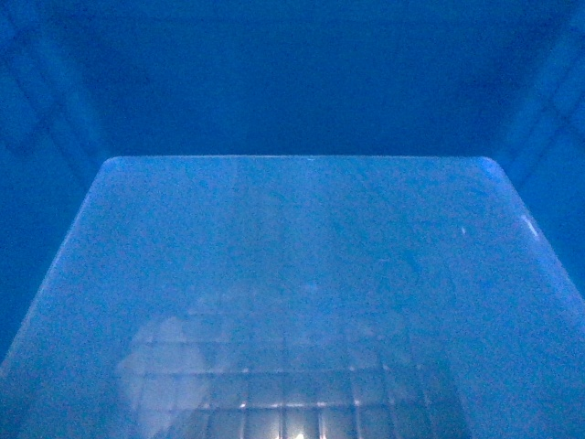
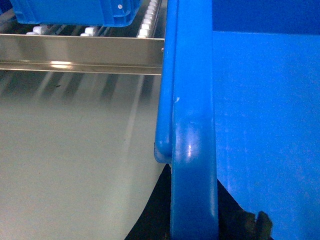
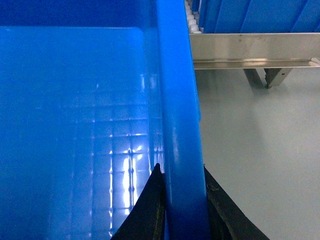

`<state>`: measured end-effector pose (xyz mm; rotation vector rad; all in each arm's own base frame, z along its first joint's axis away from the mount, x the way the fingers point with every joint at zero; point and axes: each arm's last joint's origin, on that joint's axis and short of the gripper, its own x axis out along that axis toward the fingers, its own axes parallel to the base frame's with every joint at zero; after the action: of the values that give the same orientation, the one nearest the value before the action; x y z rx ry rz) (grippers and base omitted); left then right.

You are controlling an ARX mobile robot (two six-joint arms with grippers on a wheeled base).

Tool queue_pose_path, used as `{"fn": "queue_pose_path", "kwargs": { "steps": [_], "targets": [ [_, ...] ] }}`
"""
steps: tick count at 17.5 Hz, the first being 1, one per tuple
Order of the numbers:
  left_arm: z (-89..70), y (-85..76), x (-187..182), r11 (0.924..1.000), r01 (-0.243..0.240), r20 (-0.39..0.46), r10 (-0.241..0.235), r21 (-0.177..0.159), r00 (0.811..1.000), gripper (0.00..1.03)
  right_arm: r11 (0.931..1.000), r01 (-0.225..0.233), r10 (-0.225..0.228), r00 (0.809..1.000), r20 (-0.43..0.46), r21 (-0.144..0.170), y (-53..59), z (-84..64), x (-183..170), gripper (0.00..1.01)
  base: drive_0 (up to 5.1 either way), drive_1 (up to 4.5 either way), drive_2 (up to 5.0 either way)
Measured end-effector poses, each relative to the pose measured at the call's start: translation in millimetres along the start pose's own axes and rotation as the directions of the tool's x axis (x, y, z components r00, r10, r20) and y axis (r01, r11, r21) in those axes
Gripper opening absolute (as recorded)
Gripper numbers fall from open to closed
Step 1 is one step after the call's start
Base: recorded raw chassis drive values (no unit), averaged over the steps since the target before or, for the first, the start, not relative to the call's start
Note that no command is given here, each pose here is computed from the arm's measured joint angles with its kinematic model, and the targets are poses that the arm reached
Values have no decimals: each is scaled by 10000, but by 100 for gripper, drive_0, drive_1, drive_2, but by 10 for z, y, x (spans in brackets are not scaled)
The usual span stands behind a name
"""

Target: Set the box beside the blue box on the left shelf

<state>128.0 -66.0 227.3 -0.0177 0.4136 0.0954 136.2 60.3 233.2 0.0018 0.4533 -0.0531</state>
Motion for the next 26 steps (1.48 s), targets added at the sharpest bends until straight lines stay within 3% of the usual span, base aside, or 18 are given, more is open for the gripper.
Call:
{"fn": "queue_pose_path", "kwargs": {
  "steps": [3, 26],
  "targets": [
    [0, 0, 0, 10000, 0, 0, 0, -4, 10000, 9, 10000, 0, 0, 10000, 0, -4, 0, 0, 0, 12, 0, 0, 0],
    [3, -6, 7, 10000, 4, 25, -4, -6, 10000, 9, 10000, 0, 0, 10000, 14, 0, 5, 3, 8, 12, 6, 407, -395]
  ]
}}
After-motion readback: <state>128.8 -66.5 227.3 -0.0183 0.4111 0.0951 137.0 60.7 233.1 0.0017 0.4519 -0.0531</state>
